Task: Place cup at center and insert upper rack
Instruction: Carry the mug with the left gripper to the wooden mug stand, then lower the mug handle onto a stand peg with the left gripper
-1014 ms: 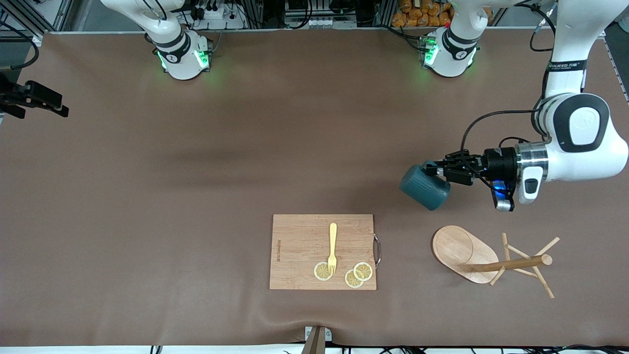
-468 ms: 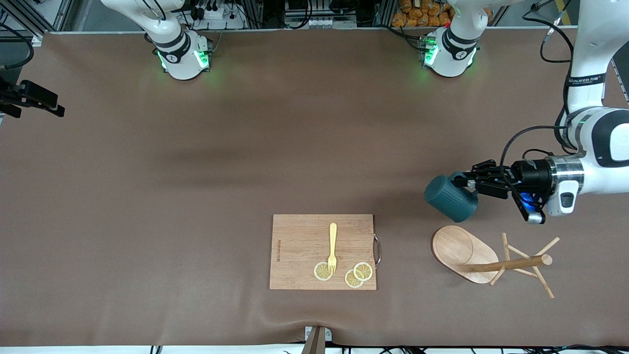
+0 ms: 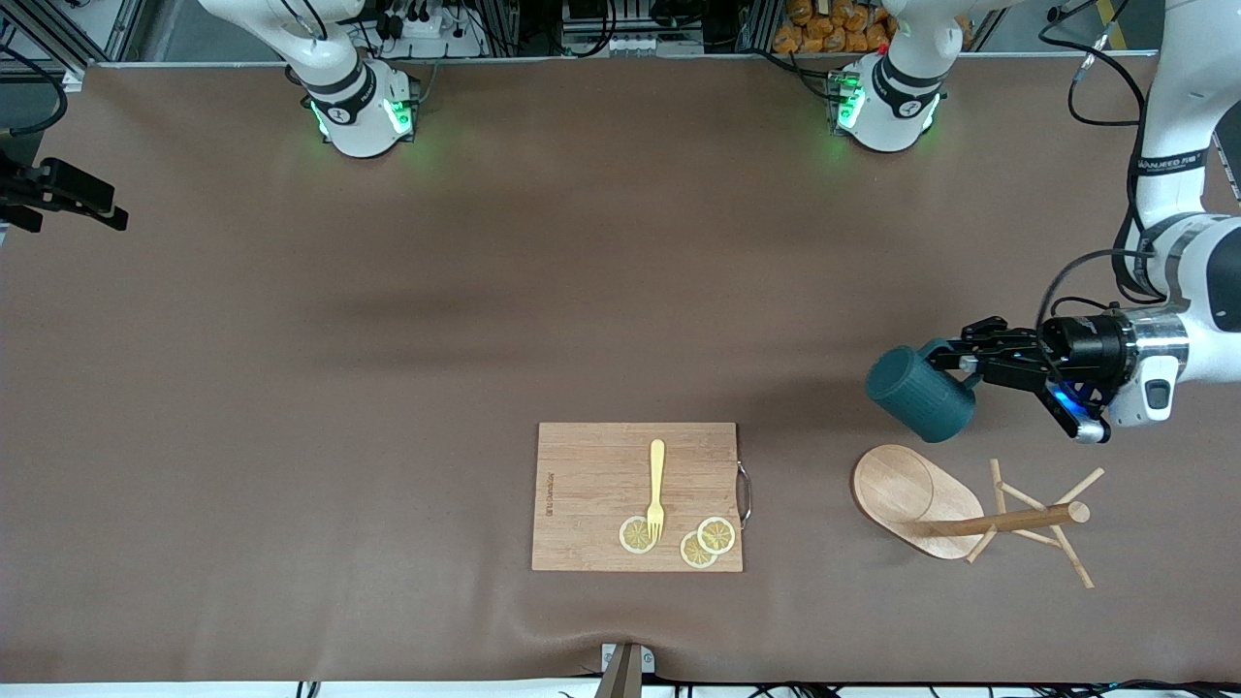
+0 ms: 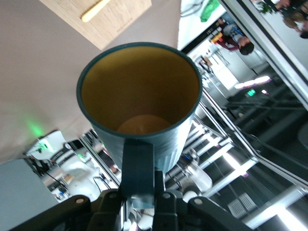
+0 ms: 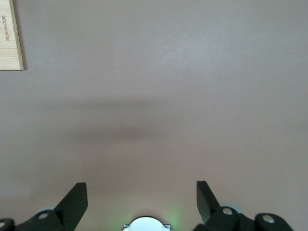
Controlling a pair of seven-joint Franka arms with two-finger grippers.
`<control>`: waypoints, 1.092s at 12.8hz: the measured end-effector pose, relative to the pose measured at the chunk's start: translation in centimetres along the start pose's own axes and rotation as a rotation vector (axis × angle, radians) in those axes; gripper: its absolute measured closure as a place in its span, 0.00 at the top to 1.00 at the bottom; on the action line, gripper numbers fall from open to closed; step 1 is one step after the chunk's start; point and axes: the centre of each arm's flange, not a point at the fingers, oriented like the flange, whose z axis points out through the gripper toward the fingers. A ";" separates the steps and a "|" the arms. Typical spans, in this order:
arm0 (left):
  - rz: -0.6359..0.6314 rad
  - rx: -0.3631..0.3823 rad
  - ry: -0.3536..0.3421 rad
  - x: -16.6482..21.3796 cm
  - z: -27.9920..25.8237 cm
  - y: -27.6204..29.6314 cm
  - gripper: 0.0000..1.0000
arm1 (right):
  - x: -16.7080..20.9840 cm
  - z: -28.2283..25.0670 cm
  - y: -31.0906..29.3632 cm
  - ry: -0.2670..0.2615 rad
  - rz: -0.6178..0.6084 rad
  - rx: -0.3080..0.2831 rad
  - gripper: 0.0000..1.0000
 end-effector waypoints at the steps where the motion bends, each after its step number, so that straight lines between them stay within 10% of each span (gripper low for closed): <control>1: 0.002 -0.013 -0.017 0.4 -0.9 -0.2 0.21 | 0.0 0.0 0.0 0.000 0.000 0.000 1.00; 14: 0.138 -0.146 -0.020 3.3 -4.2 0.3 0.21 | 0.0 0.0 -0.4 -0.001 -0.007 0.000 1.00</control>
